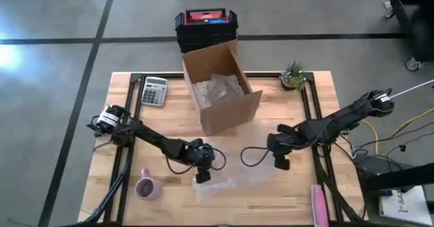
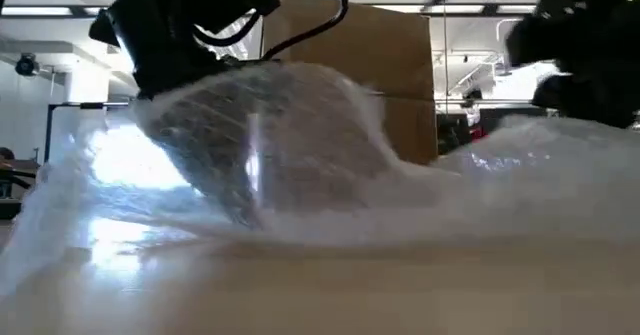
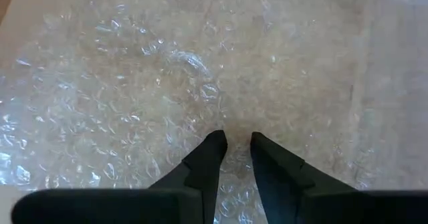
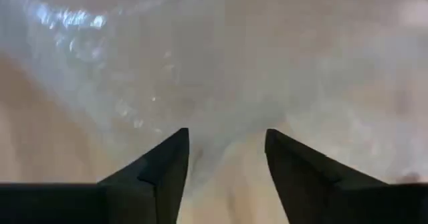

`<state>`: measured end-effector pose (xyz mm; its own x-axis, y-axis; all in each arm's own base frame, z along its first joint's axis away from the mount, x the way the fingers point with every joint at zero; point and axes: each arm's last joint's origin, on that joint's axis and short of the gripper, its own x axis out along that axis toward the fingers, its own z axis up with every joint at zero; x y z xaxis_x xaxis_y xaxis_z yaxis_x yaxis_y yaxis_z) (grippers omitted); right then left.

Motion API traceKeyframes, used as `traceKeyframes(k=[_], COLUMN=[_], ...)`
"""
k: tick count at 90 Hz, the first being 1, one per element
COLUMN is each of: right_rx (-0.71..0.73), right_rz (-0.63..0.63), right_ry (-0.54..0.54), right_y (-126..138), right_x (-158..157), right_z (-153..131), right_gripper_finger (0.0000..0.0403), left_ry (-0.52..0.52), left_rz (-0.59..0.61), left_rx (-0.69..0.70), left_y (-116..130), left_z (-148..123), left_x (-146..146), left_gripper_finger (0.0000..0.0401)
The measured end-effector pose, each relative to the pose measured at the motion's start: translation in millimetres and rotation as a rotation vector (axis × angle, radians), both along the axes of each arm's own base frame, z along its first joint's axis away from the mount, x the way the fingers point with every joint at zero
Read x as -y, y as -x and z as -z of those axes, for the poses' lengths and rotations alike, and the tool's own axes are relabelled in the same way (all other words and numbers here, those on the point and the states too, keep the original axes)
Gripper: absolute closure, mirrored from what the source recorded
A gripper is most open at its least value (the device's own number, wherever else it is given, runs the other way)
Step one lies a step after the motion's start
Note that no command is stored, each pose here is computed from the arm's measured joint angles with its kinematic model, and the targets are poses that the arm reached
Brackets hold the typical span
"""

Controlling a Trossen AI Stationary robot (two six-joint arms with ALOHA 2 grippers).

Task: Wrap mug
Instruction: Wrap the purple mug with the bubble wrap

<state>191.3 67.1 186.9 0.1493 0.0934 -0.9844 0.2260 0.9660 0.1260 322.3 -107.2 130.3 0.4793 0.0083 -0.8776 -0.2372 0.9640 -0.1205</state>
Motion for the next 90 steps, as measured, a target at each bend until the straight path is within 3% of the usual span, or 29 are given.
traceKeyframes(k=[9, 29, 39, 47, 59, 79, 90], right_rx=[-0.018, 0.293, 0.499, 0.578, 0.500, 0.209, 0.270], right_rz=[-0.003, -0.170, -0.259, -0.273, -0.250, -0.115, -0.102], right_ry=[-0.069, -0.137, -0.046, 0.070, 0.212, 0.219, 0.201], right_y=[2, -26, -42, -48, -43, -19, -23], right_x=[-1, -11, -14, -12, -6, 2, 0], right_z=[-2, -35, -56, -66, -68, -55, -59], right_gripper_finger=[0.0208, 0.0210, 0.0215, 0.0219, 0.0226, 0.0229, 0.0218], left_ry=[0.005, 0.006, 0.006, 0.002, 0.001, -0.002, -0.005], left_rz=[-0.005, -0.005, -0.005, -0.008, -0.006, -0.001, 0.003], left_rx=[-0.003, 0.002, 0.004, 0.007, 0.008, 0.009, 0.011], left_y=[3, 4, 3, 3, 3, 3, 3], left_z=[-4, -6, -6, -6, -6, -6, -6], left_x=[1, 1, 0, 0, 0, 0, 0], left_gripper_finger=[0.0327, 0.0327, 0.0327, 0.0328, 0.0327, 0.0327, 0.0327])
